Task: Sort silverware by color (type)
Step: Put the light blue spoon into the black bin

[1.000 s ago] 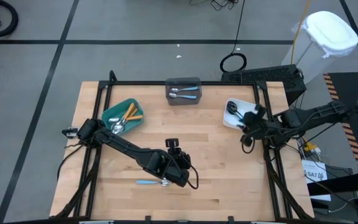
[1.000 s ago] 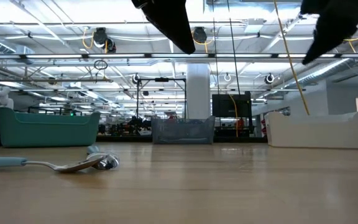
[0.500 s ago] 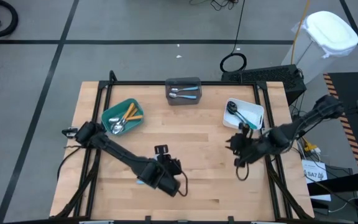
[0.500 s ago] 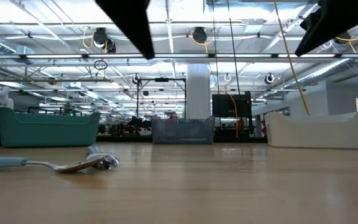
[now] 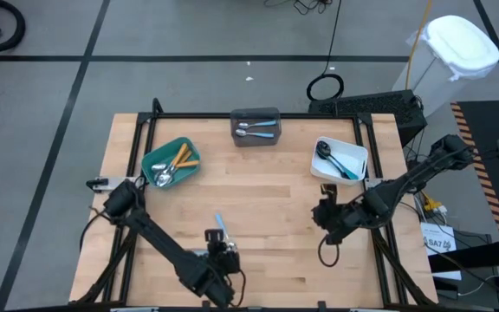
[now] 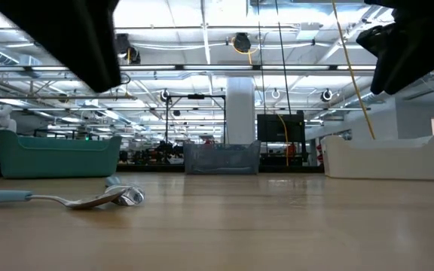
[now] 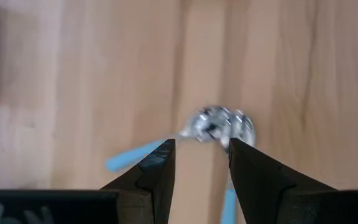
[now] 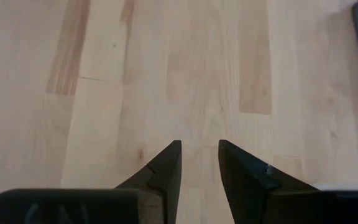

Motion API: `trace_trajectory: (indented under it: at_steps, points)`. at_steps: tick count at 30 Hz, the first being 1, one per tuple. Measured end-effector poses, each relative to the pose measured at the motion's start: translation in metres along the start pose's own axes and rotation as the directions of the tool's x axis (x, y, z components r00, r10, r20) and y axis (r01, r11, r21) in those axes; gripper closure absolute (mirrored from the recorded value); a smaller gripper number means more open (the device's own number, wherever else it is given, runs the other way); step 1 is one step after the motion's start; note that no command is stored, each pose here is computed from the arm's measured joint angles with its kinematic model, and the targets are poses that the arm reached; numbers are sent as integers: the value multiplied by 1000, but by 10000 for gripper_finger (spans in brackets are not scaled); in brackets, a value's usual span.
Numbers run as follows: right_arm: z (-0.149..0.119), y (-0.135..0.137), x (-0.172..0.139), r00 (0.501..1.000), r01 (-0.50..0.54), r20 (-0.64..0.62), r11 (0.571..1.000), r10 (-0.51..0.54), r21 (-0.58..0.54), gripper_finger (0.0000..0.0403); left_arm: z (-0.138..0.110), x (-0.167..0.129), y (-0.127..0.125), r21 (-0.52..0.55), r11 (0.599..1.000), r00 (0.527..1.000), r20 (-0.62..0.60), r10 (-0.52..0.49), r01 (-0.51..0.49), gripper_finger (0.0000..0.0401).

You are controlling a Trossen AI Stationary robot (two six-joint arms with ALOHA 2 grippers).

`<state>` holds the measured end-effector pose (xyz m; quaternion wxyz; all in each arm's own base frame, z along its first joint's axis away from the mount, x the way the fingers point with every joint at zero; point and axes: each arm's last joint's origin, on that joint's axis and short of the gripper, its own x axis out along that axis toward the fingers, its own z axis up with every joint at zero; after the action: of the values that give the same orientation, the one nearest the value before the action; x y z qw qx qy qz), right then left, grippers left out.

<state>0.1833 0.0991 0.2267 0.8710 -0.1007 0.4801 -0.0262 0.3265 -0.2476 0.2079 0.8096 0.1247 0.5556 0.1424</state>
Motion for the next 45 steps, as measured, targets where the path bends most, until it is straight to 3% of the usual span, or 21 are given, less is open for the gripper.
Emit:
trace_trajectory:
  at_steps: [8, 13, 20, 28, 34, 39, 45]
  points:
    - [7, 2, 0, 997, -21, 68, 999, 23, -35, 300, -17, 2, -21, 32, 999, 998, -59, -29, 31, 252]
    - [10, 3, -1, 995, -26, 99, 997, 33, -69, 300, -33, 12, -16, 58, 998, 988, -152, 33, -24, 252]
    - [12, 4, -1, 993, -24, 116, 993, 38, -119, 300, -31, 22, -26, 23, 997, 994, -90, -70, 72, 252]
    - [14, 4, -1, 990, -26, 136, 991, 44, -130, 300, -53, 49, -23, 19, 999, 986, -163, -40, 43, 252]
    - [15, 5, -1, 988, -26, 150, 990, 46, -137, 300, -62, 56, -15, -25, 997, 988, -135, -72, 69, 252]
    - [16, 5, -2, 986, -28, 161, 991, 50, -132, 300, -65, 67, -7, -60, 990, 984, -122, -131, 125, 275]
    - [17, 5, -2, 985, -31, 164, 991, 52, -128, 300, -59, 78, -1, -29, 979, 971, -127, -202, 200, 313]
